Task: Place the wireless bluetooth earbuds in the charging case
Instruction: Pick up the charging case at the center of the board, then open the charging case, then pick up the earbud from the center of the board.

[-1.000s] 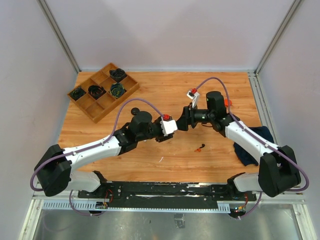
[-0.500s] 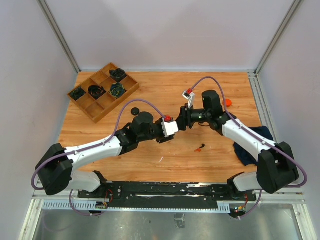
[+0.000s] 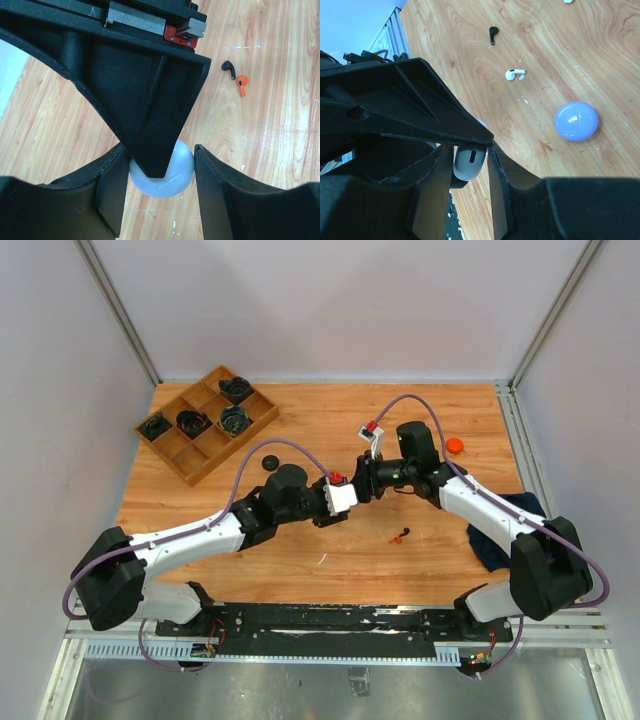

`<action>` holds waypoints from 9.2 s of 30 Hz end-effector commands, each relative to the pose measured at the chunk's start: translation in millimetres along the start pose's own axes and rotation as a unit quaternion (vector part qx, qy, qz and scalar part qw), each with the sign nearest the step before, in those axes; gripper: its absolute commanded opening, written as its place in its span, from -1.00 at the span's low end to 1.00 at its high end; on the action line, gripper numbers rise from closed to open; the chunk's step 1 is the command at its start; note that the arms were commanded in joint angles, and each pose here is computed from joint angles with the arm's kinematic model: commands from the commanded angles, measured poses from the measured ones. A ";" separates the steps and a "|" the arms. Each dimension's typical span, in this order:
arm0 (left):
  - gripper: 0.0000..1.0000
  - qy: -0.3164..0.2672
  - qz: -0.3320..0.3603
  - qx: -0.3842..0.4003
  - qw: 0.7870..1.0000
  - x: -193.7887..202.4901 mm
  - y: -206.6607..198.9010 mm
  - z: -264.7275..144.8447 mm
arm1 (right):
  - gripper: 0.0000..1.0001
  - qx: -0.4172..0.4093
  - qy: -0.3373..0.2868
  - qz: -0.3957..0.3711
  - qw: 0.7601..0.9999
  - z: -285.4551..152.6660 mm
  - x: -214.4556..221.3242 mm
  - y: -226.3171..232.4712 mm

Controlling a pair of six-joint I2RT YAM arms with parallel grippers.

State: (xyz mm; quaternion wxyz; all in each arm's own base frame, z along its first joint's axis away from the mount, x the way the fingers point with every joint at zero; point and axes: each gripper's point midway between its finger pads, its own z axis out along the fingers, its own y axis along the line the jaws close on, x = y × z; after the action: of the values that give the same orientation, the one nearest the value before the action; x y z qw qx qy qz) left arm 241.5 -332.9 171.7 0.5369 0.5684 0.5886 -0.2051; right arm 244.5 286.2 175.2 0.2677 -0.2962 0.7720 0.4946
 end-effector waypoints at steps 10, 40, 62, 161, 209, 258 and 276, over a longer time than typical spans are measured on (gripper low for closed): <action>0.05 -0.046 0.017 -0.027 0.998 -28.3 12.4 -2.1 | -0.75 0.004 -0.010 -0.039 0.999 -6.3 -6.6 13.2; 0.69 -0.317 -0.338 -0.076 0.883 -73.9 37.7 -58.6 | -0.82 0.021 -0.325 -0.056 0.944 -74.4 -70.6 23.5; 0.19 -0.405 -0.479 0.001 0.779 -93.8 43.5 -62.0 | -0.81 -0.131 -0.378 -0.049 0.915 -69.4 -84.0 67.5; -0.99 0.012 -0.032 0.147 0.988 -82.4 0.9 -76.6 | -0.04 -0.127 -0.148 -0.397 0.897 -19.6 -2.5 82.9; 0.41 -0.013 -0.070 0.062 0.996 -73.8 12.5 -68.8 | -0.91 -0.104 -0.217 -0.408 0.881 -26.0 -7.9 85.4; 0.51 -0.036 -0.168 -0.080 0.982 -79.6 69.4 -86.1 | -0.94 -0.037 -0.224 -0.388 0.893 -25.0 -7.3 56.9; 0.66 0.106 -0.428 -0.285 0.851 59.1 66.5 -81.4 | -0.93 0.068 -0.252 -0.370 0.892 -33.7 -2.8 18.0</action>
State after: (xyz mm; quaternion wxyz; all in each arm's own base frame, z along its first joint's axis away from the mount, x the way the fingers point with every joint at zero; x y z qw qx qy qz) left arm 272.6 -224.9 197.4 0.4833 0.1662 0.8396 -0.1841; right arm 223.6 268.0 192.7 0.6048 -0.4185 0.5580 0.3843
